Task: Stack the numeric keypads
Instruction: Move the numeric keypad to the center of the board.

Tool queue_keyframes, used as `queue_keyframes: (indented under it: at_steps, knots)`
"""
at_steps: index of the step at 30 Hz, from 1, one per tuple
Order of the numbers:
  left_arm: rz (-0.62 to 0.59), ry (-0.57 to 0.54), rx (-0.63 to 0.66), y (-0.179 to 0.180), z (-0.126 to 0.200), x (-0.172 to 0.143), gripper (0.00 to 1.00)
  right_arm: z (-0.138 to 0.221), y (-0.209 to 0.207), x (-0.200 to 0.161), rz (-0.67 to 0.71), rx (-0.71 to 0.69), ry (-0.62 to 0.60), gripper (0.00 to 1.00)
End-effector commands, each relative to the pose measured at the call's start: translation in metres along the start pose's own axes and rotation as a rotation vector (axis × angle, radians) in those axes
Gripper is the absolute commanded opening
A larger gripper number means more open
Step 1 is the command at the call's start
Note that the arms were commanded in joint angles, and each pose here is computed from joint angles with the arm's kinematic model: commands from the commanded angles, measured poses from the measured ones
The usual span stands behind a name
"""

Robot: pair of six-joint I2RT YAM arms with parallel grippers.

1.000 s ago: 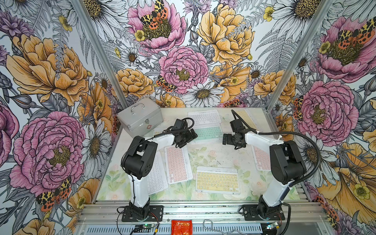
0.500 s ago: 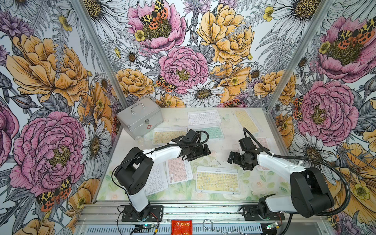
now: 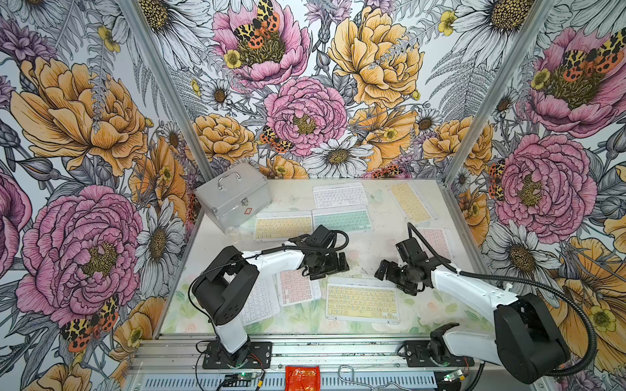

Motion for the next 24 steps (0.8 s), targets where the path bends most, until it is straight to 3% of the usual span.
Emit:
queue_keyframes:
  at_steps: [1,8,15,24]
  knots:
    - [0.014,0.043,-0.037,-0.004,-0.006,-0.008,0.99,-0.009,0.007,-0.004,-0.041,0.042,0.015,1.0]
    - [0.024,0.059,-0.027,0.002,-0.013,-0.01,0.99,-0.011,0.014,-0.001,-0.057,0.071,-0.006,1.0]
    - [0.012,-0.022,0.039,0.016,0.017,-0.001,0.99,-0.013,0.012,-0.003,-0.045,0.06,-0.002,1.0]
    - [0.003,0.063,0.109,0.034,0.003,-0.032,0.99,-0.013,0.012,0.003,-0.02,0.048,-0.014,1.0]
Point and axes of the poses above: each gripper's point midway between its finger pads, its own z axis back along the fingers, its own y axis along the line the jaws close on, x = y × z, the point moved 2 cm from there along z, back along the fingers, and after that the axes turned 12 degrees about z, right-handed, at the moved point
